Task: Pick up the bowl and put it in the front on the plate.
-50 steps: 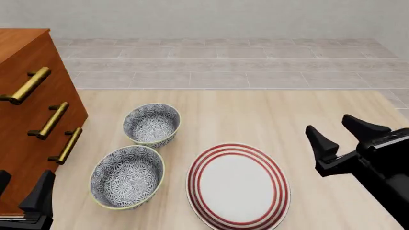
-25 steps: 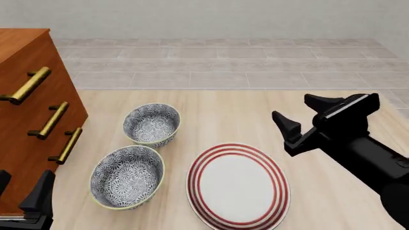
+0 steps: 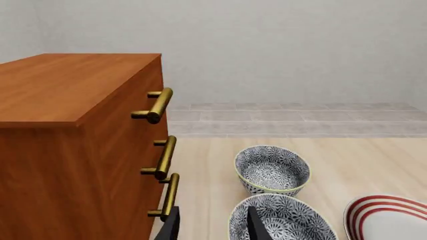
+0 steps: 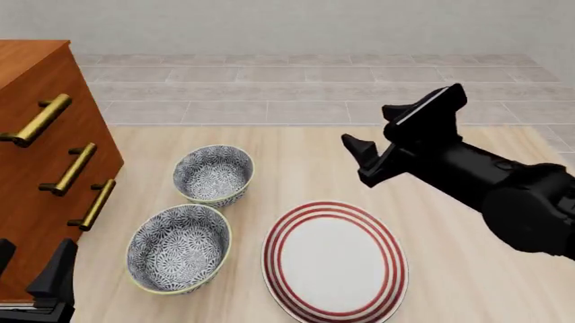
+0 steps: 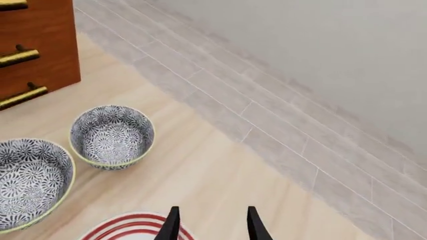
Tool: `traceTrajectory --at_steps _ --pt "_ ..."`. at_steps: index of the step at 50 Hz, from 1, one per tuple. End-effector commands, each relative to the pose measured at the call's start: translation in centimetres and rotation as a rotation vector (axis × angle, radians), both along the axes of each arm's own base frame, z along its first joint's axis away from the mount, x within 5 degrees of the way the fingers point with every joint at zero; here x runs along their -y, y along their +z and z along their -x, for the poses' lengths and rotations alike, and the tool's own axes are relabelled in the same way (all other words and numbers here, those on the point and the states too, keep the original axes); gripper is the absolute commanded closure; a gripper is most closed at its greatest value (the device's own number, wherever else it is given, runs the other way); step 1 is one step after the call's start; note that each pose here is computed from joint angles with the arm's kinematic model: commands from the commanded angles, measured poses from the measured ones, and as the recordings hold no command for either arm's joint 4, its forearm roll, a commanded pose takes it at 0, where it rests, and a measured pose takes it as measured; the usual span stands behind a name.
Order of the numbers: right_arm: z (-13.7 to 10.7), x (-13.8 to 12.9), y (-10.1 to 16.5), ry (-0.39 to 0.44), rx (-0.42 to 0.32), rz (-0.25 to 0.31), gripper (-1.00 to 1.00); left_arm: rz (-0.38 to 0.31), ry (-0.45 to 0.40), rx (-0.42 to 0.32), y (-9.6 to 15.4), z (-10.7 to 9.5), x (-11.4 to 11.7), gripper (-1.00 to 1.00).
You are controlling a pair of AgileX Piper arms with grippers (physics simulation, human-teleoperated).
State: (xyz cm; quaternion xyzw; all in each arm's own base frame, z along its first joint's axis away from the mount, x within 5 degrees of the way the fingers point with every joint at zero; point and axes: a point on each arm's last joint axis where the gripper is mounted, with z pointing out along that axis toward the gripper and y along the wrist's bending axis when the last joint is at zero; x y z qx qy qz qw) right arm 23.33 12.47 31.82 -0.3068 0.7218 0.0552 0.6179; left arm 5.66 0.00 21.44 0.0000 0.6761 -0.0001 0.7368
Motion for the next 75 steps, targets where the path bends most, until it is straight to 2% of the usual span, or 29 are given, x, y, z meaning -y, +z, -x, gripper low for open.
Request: traceTrajectory --at_steps 1,18,22,24,27,34,53,59,60,65,68,75 --pt "-2.3 -1.8 0.9 0.024 -0.028 0.043 -1.0 0.0 0.0 0.0 0.0 0.0 0.0 -1.0" --pt "-5.6 -4.7 1.8 0.047 -0.08 0.052 -1.0 0.0 0.0 0.0 0.0 0.0 0.0 -1.0" --pt "-6.0 -5.4 1.9 0.053 -0.1 0.043 -1.0 0.0 0.0 0.0 0.0 0.0 0.0 -1.0" --pt "-6.2 -5.7 1.7 0.06 -0.096 0.059 -1.0 0.0 0.0 0.0 0.0 0.0 0.0 -1.0" --pt "-6.4 -6.2 1.6 0.065 -0.118 0.048 -1.0 0.0 0.0 0.0 0.0 0.0 0.0 -1.0" --pt "-7.1 -7.7 1.7 0.089 -0.135 0.065 -1.0 0.0 0.0 0.0 0.0 0.0 0.0 -1.0" --pt "-9.9 -11.3 0.7 0.117 -0.198 0.081 -1.0 0.0 0.0 0.0 0.0 0.0 0.0 -1.0" --pt "-10.5 -13.2 0.7 0.127 -0.243 0.055 -1.0 0.0 0.0 0.0 0.0 0.0 0.0 -1.0" --pt "-10.7 -13.7 0.5 0.121 -0.27 0.04 -1.0 0.0 0.0 0.0 0.0 0.0 0.0 -1.0" --pt "-11.5 -14.4 0.0 0.128 -0.272 0.063 -1.0 0.0 0.0 0.0 0.0 0.0 0.0 -1.0" --pt "-11.8 -15.2 -0.1 0.116 -0.315 0.029 -1.0 0.0 0.0 0.0 0.0 0.0 0.0 -1.0" --pt "-12.8 -16.1 -1.2 0.119 -0.334 0.05 -1.0 0.0 0.0 0.0 0.0 0.0 0.0 -1.0"
